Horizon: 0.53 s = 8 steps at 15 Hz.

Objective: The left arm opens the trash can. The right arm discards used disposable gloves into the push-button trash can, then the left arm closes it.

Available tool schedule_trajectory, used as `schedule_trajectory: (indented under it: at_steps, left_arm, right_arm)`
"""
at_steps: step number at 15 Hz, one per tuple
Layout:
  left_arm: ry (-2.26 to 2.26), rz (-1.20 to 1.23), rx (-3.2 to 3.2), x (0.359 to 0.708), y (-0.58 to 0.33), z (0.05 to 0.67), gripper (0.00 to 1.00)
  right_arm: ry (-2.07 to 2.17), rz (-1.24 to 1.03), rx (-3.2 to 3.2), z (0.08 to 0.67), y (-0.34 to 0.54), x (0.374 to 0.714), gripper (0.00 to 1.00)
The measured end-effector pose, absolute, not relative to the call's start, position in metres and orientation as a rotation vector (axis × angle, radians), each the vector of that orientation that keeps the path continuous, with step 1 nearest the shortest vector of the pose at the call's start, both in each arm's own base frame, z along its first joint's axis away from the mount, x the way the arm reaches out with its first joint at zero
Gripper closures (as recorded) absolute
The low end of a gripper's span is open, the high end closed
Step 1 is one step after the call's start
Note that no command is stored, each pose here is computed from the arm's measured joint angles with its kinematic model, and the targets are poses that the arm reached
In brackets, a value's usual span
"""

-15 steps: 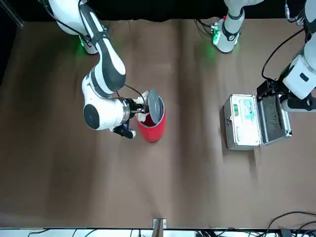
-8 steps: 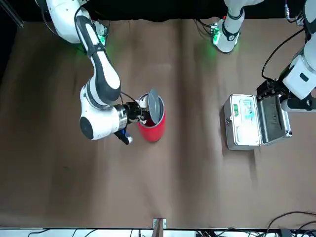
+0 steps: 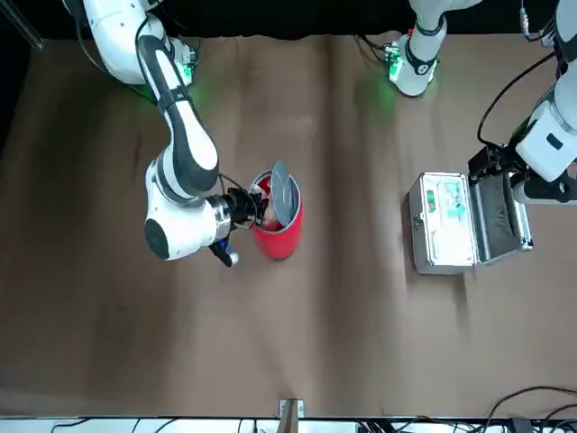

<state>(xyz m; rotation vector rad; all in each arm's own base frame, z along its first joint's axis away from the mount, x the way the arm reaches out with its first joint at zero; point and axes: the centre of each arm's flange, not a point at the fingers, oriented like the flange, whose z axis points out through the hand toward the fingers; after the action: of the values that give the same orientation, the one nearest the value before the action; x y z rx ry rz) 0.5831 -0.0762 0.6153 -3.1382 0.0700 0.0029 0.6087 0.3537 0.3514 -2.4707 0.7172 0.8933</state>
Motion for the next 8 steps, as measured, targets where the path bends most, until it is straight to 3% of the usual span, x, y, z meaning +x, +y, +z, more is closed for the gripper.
schedule_trajectory:
  at_steps: [2, 8]
  left_arm:
    - [0.07, 0.004, -3.138, 0.5831, -0.0763, 0.6152, 0.0]
    - [0.072, 0.005, -3.138, 0.5829, -0.077, 0.6148, 0.0]
  right_arm:
    - [0.719, 0.893, -2.47, 0.3517, 0.3531, 0.6092, 0.43]
    - [0.729, 0.87, -2.46, 0.3595, 0.3438, 0.6169, 0.33]
